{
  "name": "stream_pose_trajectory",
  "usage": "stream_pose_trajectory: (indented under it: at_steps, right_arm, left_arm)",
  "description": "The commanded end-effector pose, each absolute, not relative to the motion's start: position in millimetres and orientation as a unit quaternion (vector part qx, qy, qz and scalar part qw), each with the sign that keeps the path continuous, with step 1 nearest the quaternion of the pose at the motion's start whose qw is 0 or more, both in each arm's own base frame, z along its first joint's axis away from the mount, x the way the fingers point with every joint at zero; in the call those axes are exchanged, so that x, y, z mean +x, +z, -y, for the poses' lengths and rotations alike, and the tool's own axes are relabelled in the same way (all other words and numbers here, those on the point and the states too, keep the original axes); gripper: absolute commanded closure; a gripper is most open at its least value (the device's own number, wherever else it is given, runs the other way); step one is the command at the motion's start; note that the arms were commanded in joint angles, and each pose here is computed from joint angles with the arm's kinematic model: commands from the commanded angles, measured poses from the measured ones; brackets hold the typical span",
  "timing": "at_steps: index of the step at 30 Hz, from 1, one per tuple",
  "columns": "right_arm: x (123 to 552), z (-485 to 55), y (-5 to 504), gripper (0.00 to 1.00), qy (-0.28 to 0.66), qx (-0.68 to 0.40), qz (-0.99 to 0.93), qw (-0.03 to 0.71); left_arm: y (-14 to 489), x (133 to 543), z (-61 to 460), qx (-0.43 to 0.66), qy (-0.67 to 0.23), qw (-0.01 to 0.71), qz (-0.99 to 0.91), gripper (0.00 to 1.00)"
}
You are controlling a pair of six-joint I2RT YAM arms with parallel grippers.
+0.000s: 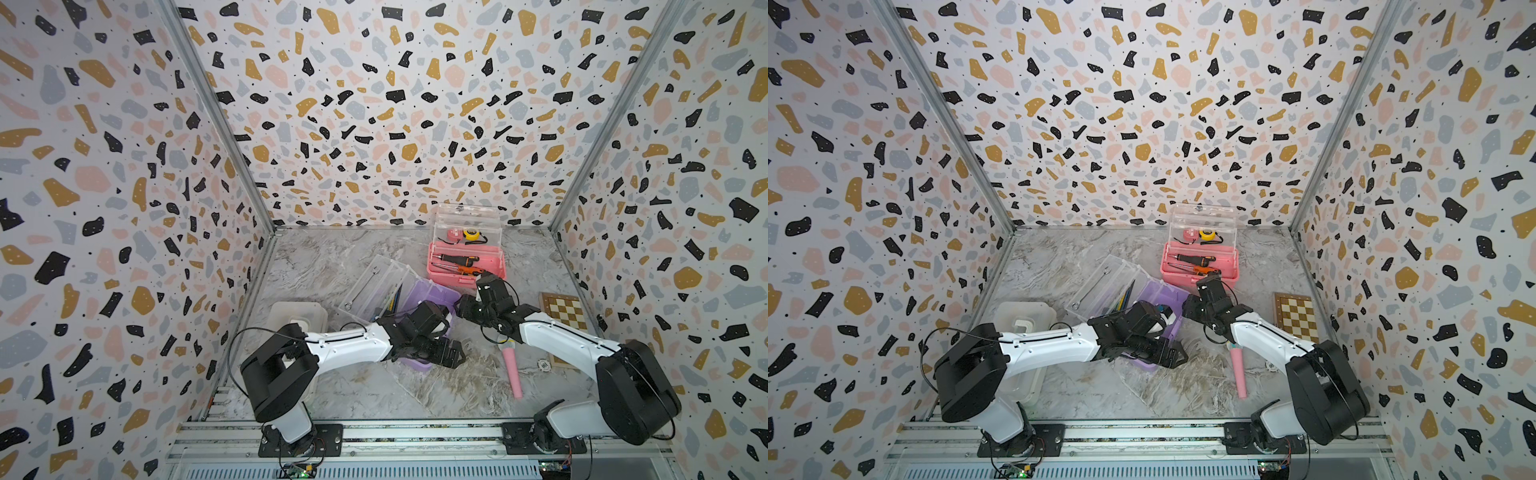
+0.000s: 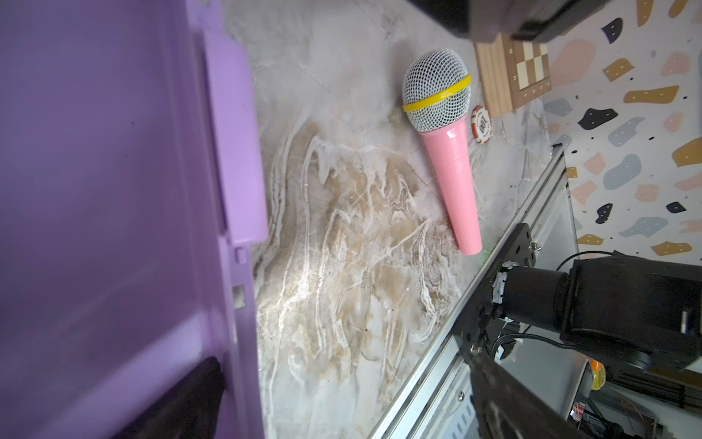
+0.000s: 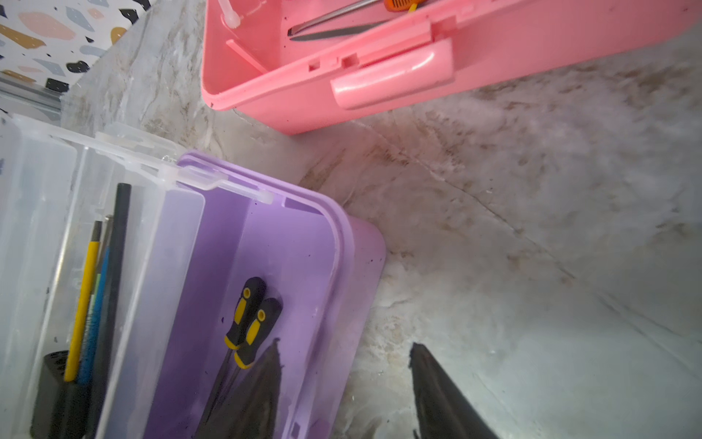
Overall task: Close toolboxes
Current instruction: Move the toolbox to the center of the board.
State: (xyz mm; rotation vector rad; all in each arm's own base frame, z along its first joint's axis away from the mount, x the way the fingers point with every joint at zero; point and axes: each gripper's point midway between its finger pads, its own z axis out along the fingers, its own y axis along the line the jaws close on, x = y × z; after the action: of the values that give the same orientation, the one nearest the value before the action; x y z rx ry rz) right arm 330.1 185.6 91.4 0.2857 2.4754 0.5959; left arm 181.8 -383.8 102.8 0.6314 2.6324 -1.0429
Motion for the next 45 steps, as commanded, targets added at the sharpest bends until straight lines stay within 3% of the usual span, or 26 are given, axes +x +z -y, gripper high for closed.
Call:
stream_pose_trajectory:
  at_steps: [1, 8, 10, 18, 27, 41, 45]
  right_arm:
    - [340, -191, 86, 0.51, 0.224, 0.111, -0.927, 0.280]
    - [359, -204, 67, 0.65, 0.223, 0.116, -0.932, 0.260]
    - [362, -205, 61, 0.75, 0.215, 0.116, -0.936, 0.254]
    - [358, -192, 48, 0.87, 0.165, 0.113, -0.950, 0.239]
    - [344, -152, 52, 1.00, 0.114, 0.120, -0.953, 0.252]
    - [328, -87, 65, 1.00, 0.112, 0.161, -0.941, 0.275]
    - [322, -84, 57, 1.00, 0.119, 0.167, -0.943, 0.262]
  left_arm:
    - [149, 192, 386, 0.221, -0.375, 0.178, -0.882, 0.01]
    - [164, 223, 341, 0.181, -0.337, 0.237, -0.893, 0.01]
    - [168, 236, 324, 0.162, -0.331, 0.248, -0.896, 0.01]
    - [187, 269, 257, 0.082, -0.306, 0.307, -0.898, 0.01]
    - [194, 272, 215, 0.023, -0.300, 0.330, -0.895, 0.01]
    - [157, 269, 173, -0.062, -0.304, 0.306, -0.900, 0.00]
    - [135, 269, 162, -0.088, -0.292, 0.292, -0.907, 0.15]
